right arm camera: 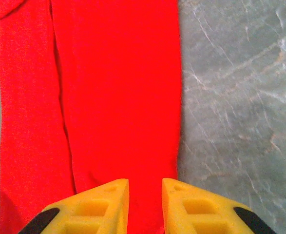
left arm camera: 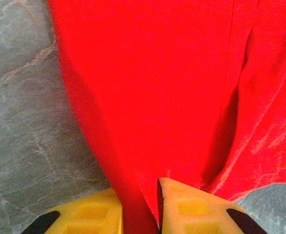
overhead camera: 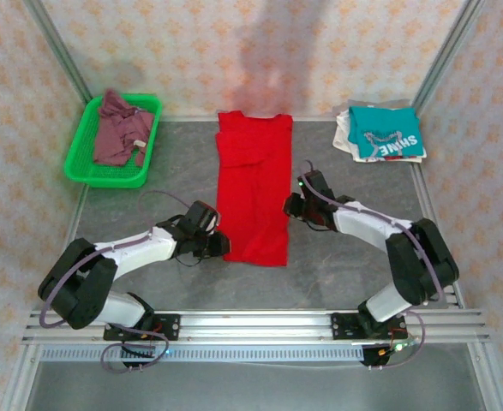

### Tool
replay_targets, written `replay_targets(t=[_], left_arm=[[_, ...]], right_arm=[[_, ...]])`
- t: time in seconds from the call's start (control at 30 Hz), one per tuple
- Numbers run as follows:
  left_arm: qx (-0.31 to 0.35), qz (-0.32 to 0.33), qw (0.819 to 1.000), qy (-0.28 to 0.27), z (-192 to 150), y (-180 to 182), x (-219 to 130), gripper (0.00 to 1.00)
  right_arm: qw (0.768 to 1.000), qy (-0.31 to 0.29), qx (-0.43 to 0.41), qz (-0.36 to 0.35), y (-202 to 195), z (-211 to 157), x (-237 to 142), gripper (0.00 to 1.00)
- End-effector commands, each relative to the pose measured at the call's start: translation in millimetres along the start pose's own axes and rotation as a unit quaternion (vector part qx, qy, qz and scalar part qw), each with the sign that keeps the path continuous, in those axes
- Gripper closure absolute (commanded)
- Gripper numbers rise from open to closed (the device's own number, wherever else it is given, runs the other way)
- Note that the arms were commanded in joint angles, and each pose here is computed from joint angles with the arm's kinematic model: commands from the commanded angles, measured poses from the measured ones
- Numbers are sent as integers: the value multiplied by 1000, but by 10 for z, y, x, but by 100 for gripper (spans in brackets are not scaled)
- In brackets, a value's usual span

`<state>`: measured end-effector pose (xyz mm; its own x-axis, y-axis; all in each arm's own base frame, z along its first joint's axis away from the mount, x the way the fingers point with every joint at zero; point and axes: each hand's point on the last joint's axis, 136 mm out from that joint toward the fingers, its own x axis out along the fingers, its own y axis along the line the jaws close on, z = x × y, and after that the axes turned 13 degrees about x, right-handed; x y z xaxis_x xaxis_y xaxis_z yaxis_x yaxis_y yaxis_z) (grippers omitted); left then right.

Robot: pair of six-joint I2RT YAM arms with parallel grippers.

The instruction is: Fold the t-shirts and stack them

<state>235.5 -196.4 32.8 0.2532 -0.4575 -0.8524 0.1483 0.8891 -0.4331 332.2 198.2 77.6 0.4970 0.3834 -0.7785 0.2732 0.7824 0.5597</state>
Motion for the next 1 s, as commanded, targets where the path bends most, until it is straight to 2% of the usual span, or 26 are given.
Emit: replay_targets(t=[0.0,0.2,0.43,0.57,0.83,0.97], left_arm=[[-4,23,1000,-4,-71,95,-47,81],[-4,41,999,-5,-145,185,-110,89],[-10,45,999,-4,-261,262,-110,99],[-16,47,999,-3,-337,321,-75,100],[-16,49,999,-11,-362,354,-106,100],[-15,50,999,-17,-366,364,-132,100]], right_arm=[[999,30,30,6,-71,-239,-98,73],[996,84,40,10,-161,-759,-216,67],[989,131,69,21,-300,-1153,-312,61],[986,141,85,29,-344,-1238,-306,58],[980,174,79,48,-175,-1479,-281,60],[980,179,73,36,-203,-1602,-297,60]])
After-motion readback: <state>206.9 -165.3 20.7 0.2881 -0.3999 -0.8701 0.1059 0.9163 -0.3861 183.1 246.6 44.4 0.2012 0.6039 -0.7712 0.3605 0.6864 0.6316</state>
